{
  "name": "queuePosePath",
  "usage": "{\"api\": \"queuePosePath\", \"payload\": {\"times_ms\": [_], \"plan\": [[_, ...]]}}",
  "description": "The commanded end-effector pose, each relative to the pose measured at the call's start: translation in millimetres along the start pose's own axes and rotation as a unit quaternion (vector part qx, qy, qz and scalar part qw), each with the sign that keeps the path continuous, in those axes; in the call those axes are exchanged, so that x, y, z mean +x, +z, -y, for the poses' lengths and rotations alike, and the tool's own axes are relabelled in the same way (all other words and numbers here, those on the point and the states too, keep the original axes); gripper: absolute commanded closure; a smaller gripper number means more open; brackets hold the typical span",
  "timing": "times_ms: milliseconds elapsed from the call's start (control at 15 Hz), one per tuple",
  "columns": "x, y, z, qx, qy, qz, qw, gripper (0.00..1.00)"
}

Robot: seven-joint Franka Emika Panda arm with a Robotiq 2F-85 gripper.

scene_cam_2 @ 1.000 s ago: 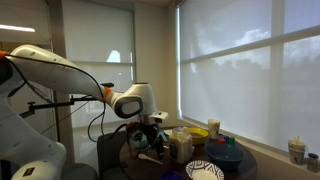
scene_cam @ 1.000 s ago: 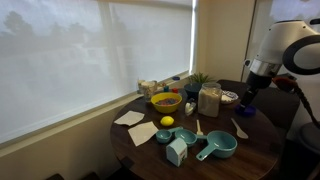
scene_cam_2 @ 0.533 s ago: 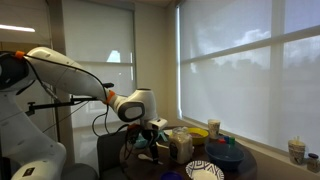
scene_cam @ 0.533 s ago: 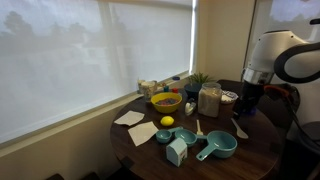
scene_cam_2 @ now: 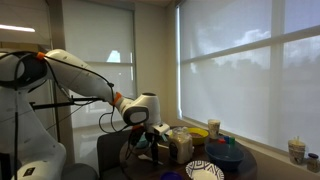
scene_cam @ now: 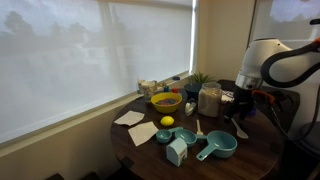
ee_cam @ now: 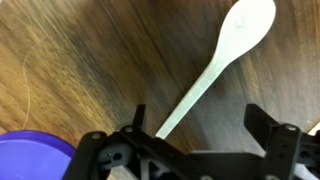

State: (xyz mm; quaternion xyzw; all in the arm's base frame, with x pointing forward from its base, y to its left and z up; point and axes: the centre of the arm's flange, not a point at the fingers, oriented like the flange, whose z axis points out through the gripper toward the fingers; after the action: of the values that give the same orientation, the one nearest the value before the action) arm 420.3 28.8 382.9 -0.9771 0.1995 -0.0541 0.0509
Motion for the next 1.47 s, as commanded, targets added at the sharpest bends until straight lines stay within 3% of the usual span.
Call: {"api": "queuePosePath", "payload": {"times_ms": [0,400,800,933,1200,1267,1333,1400], "plan": [[14.7,7.3,19.4,0.02,0.034,0.014,0.9991,0.0],[17.6,9.1,27.7,0.022,0.047,0.043,0.9977,0.0],[9.7,5.7,36.4,-0.014,0.043,0.07,0.9965,0.0],[8.3,8.0,39.0,-0.014,0.044,0.075,0.9961,0.26],[7.9,10.5,39.5,-0.02,0.048,0.078,0.9956,0.56],[8.4,9.8,38.6,-0.021,0.049,0.077,0.9956,0.58],[9.4,9.2,37.7,-0.021,0.05,0.076,0.9956,0.48],[10.1,8.2,37.1,-0.021,0.052,0.074,0.9956,0.63]]}}
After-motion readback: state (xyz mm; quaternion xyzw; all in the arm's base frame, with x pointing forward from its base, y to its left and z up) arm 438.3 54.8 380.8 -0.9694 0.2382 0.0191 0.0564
